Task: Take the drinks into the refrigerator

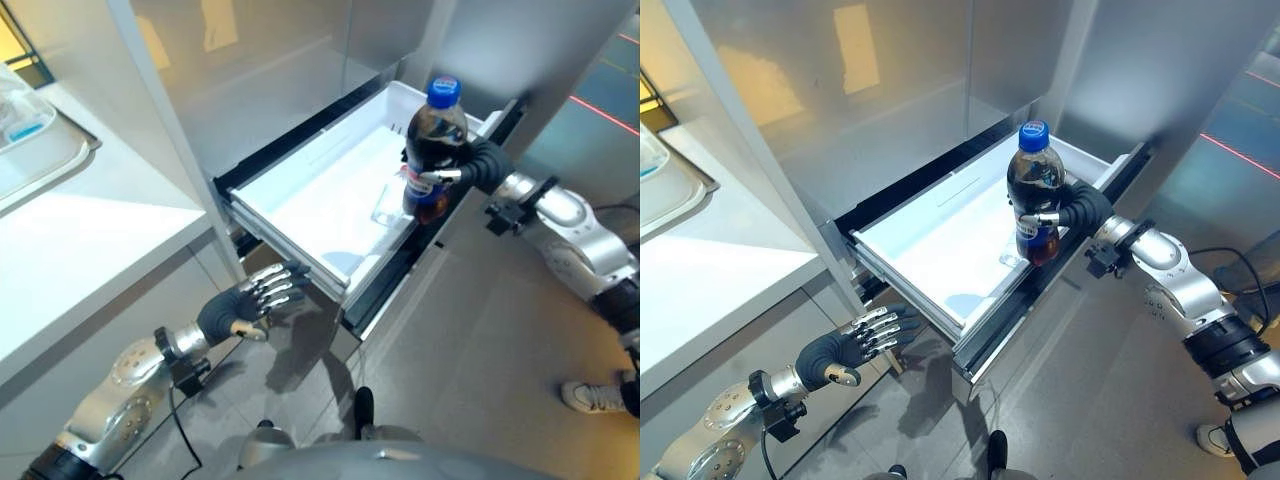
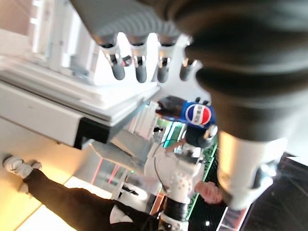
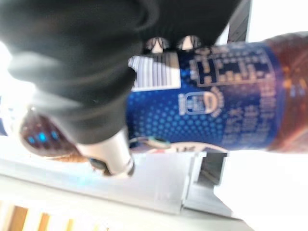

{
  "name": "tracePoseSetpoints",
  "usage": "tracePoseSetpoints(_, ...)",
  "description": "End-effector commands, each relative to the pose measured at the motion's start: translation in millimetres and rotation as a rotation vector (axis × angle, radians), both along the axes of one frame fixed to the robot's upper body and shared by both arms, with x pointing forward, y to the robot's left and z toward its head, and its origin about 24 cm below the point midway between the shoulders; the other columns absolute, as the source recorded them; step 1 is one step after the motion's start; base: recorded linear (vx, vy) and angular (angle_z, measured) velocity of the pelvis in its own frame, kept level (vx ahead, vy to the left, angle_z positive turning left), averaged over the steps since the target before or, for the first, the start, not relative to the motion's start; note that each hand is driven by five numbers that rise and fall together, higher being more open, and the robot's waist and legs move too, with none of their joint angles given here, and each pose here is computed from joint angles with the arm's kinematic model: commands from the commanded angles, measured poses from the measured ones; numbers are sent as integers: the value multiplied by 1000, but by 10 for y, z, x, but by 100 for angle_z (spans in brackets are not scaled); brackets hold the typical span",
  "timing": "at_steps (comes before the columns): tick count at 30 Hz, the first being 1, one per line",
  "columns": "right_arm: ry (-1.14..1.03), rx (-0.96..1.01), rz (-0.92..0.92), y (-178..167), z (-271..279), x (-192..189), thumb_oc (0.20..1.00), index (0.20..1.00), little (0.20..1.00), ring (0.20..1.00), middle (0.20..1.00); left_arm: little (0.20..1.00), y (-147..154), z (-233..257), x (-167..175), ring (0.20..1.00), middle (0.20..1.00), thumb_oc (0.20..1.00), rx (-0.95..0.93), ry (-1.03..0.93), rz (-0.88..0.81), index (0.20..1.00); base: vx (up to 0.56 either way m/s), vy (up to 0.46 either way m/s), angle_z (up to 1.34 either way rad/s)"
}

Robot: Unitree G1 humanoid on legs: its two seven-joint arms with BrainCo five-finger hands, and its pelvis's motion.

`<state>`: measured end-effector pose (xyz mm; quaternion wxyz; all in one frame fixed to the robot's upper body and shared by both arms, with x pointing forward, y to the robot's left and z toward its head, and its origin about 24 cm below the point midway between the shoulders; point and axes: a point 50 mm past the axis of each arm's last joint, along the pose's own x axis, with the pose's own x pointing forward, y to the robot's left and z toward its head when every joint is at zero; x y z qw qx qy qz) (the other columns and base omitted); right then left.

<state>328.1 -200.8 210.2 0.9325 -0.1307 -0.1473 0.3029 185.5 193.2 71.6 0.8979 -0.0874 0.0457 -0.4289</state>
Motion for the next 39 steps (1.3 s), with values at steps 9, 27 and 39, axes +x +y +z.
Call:
tracePoseSetpoints(9, -336, -38, -34, 236, 1021, 226, 200, 200, 200, 200, 200, 1000, -94, 240, 54, 1000, 1000, 1000, 3, -77, -112, 1000, -51, -11, 5)
tracePoseSetpoints(27, -264, -304, -174, 361, 673, 561, 200, 200, 200, 200, 200, 1000, -178, 369, 143, 1000, 1000, 1000, 64, -158, -155, 1000, -59, -36, 14)
tracePoseSetpoints(39, -237, -514, -159, 683, 343, 695, 200, 200, 200, 200, 200, 1000, -261, 369, 161, 1000, 1000, 1000, 83, -177, -162, 1000, -33, -50, 20)
